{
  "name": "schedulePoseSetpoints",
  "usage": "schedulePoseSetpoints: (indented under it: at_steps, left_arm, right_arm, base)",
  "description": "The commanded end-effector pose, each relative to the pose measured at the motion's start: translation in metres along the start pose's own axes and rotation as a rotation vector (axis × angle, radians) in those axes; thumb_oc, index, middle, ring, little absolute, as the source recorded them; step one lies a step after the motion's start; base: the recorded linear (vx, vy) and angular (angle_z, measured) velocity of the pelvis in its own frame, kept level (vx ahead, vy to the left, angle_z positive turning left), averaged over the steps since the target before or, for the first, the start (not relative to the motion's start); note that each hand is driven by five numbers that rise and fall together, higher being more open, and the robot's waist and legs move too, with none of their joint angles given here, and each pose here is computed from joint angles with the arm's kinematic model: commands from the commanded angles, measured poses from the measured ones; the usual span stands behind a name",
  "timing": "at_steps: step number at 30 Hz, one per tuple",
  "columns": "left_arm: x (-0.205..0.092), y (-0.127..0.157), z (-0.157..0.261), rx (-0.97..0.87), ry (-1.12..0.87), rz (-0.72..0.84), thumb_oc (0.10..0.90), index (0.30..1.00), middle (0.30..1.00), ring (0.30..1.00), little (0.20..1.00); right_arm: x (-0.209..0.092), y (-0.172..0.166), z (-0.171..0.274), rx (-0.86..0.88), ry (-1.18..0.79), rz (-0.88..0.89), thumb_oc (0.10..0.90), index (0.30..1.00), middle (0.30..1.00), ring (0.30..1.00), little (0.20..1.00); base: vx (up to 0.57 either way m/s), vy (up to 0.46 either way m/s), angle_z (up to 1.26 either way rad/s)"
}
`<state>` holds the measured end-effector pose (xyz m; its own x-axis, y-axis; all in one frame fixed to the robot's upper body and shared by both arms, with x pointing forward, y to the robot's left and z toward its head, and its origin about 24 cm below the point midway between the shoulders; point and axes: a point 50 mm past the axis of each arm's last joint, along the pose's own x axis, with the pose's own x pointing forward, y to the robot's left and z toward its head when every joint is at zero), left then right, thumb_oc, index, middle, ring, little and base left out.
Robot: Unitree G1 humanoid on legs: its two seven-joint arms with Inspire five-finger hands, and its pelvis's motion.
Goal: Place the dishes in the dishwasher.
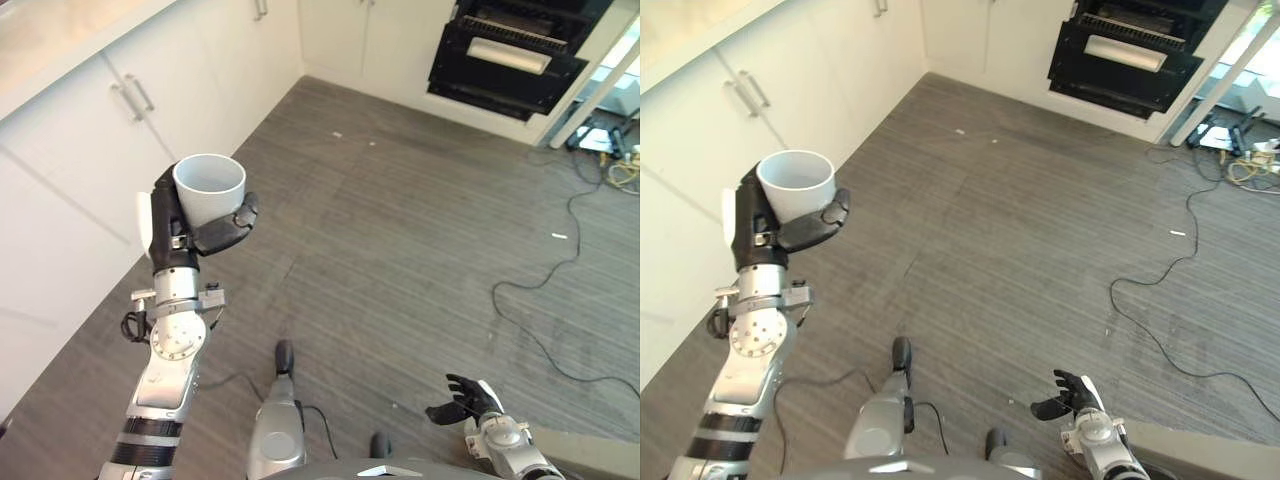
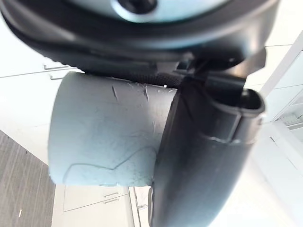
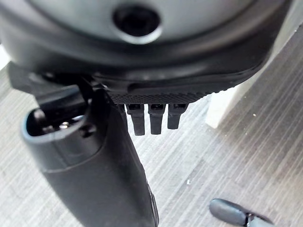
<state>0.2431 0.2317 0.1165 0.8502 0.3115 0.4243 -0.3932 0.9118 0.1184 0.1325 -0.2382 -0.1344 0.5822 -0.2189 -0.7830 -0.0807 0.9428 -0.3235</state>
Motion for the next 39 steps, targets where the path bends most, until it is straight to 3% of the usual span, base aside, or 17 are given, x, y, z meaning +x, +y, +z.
schedulePoseSetpoints:
  at_steps: [1, 6, 15, 23, 25, 30, 39]
  left_arm:
    - [0.015, 0.000, 0.055, -0.044, -0.300, -0.032, 0.400, 0.300, 0.300, 0.300, 0.300]
    - [0.016, -0.011, 0.063, -0.037, -0.329, -0.121, 0.400, 0.300, 0.300, 0.300, 0.300]
    - [0.019, -0.027, 0.059, -0.118, -0.294, -0.206, 0.400, 0.300, 0.300, 0.300, 0.300]
    - [0.019, -0.044, 0.057, -0.122, -0.295, -0.283, 0.400, 0.300, 0.300, 0.300, 0.300]
    - [0.017, -0.045, 0.051, -0.196, -0.240, -0.261, 0.400, 0.300, 0.300, 0.300, 0.300]
    - [0.016, -0.043, 0.056, -0.162, -0.266, -0.276, 0.400, 0.300, 0.300, 0.300, 0.300]
    - [0.014, -0.040, 0.047, -0.155, -0.225, -0.223, 0.400, 0.300, 0.300, 0.300, 0.300]
  right_arm:
    - [0.004, -0.008, 0.009, -0.018, -0.035, -0.040, 0.800, 0.900, 0.900, 0.900, 0.900]
    - [0.004, 0.000, 0.001, 0.015, 0.013, -0.032, 0.800, 0.900, 0.900, 0.900, 0.900]
    - [0.012, 0.006, 0.040, 0.090, -0.097, -0.019, 0.800, 0.900, 0.900, 0.900, 0.900]
    - [0.000, 0.018, -0.016, 0.084, 0.084, 0.044, 0.800, 0.900, 0.900, 0.900, 0.900]
    - [-0.001, 0.009, -0.025, 0.103, 0.129, 0.016, 0.800, 0.900, 0.900, 0.900, 0.900]
    - [0.006, -0.007, -0.008, 0.125, 0.082, -0.041, 0.800, 0.900, 0.900, 0.900, 0.900]
    - [0.005, -0.009, -0.004, 0.090, 0.049, -0.060, 0.800, 0.900, 0.900, 0.900, 0.900]
  base:
    - [0.48, 0.191, -0.53]
    - [0.38, 0.235, -0.06]
    - [0.57, 0.088, 0.25]
    - [0.48, -0.202, 0.45]
    - [0.46, -0.417, 0.03]
    - [0.37, -0.180, -0.22]
    - [0.48, 0.108, -0.46]
